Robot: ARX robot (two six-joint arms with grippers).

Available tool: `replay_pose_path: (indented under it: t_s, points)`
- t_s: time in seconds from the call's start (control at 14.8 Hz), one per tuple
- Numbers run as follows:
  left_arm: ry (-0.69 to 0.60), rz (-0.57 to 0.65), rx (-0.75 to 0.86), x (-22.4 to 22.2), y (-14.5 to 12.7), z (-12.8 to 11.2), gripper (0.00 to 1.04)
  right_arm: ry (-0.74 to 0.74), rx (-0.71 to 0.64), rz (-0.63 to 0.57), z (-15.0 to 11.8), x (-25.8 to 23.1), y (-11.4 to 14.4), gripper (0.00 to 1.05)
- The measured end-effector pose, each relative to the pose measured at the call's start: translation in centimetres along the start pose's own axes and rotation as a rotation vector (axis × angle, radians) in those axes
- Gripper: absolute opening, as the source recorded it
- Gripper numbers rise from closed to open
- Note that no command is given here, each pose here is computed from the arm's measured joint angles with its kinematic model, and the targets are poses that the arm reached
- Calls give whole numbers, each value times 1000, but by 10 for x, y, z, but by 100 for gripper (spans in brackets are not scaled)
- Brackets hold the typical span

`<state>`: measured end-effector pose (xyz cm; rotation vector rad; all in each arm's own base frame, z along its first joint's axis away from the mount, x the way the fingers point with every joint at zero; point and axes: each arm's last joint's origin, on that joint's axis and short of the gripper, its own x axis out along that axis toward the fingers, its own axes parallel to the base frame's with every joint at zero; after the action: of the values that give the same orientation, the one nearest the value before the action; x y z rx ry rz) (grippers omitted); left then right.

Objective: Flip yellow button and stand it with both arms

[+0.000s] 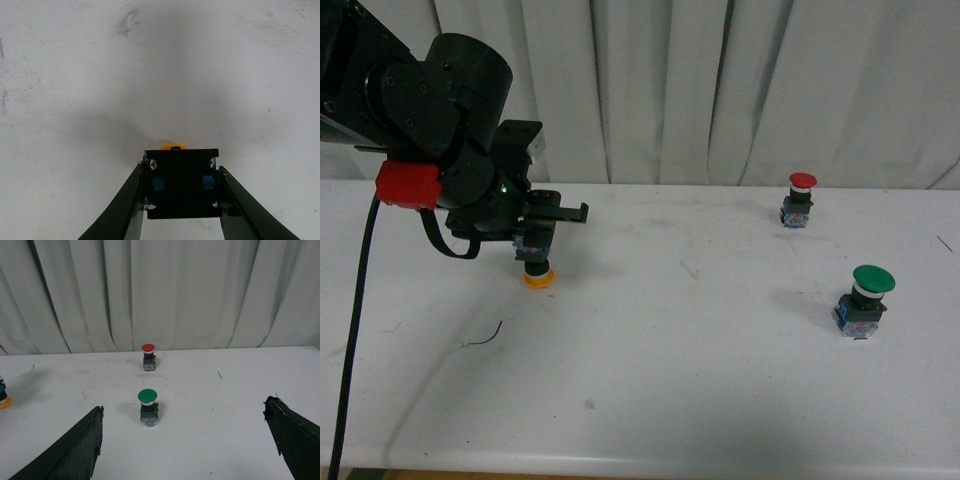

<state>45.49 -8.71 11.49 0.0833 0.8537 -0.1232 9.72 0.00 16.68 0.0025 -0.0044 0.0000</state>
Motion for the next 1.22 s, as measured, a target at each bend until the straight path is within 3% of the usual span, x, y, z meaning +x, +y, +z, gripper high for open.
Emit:
replay_pose_path:
  t_s: [0.14, 0.34, 0.54, 0.74, 0.95, 1.22]
  points:
    - [-69, -8, -1, -28, 1, 4, 35, 0, 0, 0, 0, 0, 0, 98]
    - [-264, -38, 53, -106, -16, 13, 35, 0, 0, 0, 0, 0, 0, 98]
    - [-338, -106, 118, -169, -44, -31, 35, 0, 0, 0, 0, 0, 0, 98]
    - [-456, -172, 60, -219, -43, -55, 35, 0, 0, 0, 0, 0, 0, 98]
    - [-506, -385, -73, -222, -34, -64, 35, 0, 0, 0, 0, 0, 0, 98]
    - [-608, -804, -265, -217, -22, -68, 35, 0, 0, 0, 0, 0, 0, 98]
